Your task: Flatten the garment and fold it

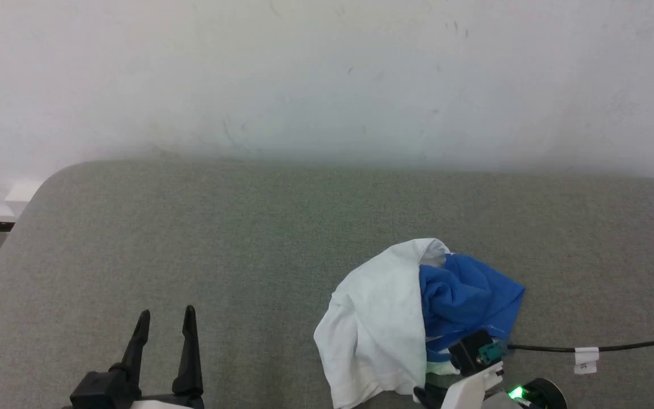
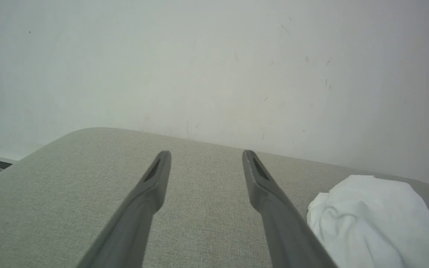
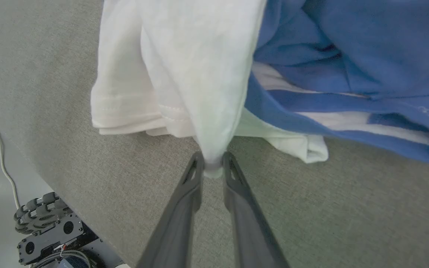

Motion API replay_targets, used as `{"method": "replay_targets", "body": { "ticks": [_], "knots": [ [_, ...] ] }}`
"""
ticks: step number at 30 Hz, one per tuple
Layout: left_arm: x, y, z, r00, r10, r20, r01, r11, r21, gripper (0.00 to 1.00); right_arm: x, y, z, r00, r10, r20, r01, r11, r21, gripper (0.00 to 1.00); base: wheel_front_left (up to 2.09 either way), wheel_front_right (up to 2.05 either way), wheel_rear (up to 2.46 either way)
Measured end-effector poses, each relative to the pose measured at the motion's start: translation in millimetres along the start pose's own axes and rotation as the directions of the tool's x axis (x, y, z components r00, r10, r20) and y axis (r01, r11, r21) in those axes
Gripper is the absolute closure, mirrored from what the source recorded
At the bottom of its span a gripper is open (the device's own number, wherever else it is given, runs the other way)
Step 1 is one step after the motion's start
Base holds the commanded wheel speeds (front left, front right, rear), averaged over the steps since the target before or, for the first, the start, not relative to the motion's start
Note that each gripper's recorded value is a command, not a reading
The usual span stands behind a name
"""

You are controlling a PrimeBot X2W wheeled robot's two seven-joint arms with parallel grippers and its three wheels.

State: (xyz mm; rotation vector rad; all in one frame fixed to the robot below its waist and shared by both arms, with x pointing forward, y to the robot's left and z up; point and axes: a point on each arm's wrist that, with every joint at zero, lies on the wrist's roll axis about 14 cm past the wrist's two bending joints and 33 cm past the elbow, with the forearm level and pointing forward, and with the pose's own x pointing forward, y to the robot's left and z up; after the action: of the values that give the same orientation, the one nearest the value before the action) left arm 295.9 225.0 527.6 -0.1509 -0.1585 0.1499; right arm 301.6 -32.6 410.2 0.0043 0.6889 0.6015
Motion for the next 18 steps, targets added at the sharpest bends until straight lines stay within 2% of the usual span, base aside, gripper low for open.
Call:
{"method": "replay_targets", "body": {
  "ticks": [3,7,9,12,15,18],
  "knots": [
    [0,-1,1,1.0,0.002,0.004,-0.002,1.0,-0.001,0.0,0,0,14,0.999,0.005,0.052,-0.005,1.0,-0.004,1.0,0.0,0.0,0.0],
    [1,-1,2,1.0,0.0,0.011,0.0,1.0,-0.003,0.0,-13,-11,58,0.973,-0.028,0.229,0.03,1.0,-0.005,1.0,0.0,0.0,0.0],
    [2,-3,3,1.0,-0.005,0.013,0.005,1.0,-0.002,0.0,-28,-23,82,0.942,-0.066,0.33,0.066,0.998,0.01,1.0,0.0,0.0,0.0],
    [3,-7,3,1.0,-0.019,0.013,0.019,1.0,-0.001,0.0,-64,-60,115,0.862,-0.183,0.472,0.18,0.982,0.052,1.0,0.0,0.0,0.0],
    [5,-12,2,0.999,-0.036,0.013,0.036,0.999,0.0,0.0,-110,-111,120,0.773,-0.358,0.523,0.342,0.931,0.13,1.0,0.0,0.0,0.0],
    [7,-19,2,0.998,-0.056,0.012,0.056,0.998,-0.004,0.0,-153,-163,89,0.697,-0.552,0.457,0.508,0.831,0.228,1.0,0.0,0.0,0.0]
  ]
}}
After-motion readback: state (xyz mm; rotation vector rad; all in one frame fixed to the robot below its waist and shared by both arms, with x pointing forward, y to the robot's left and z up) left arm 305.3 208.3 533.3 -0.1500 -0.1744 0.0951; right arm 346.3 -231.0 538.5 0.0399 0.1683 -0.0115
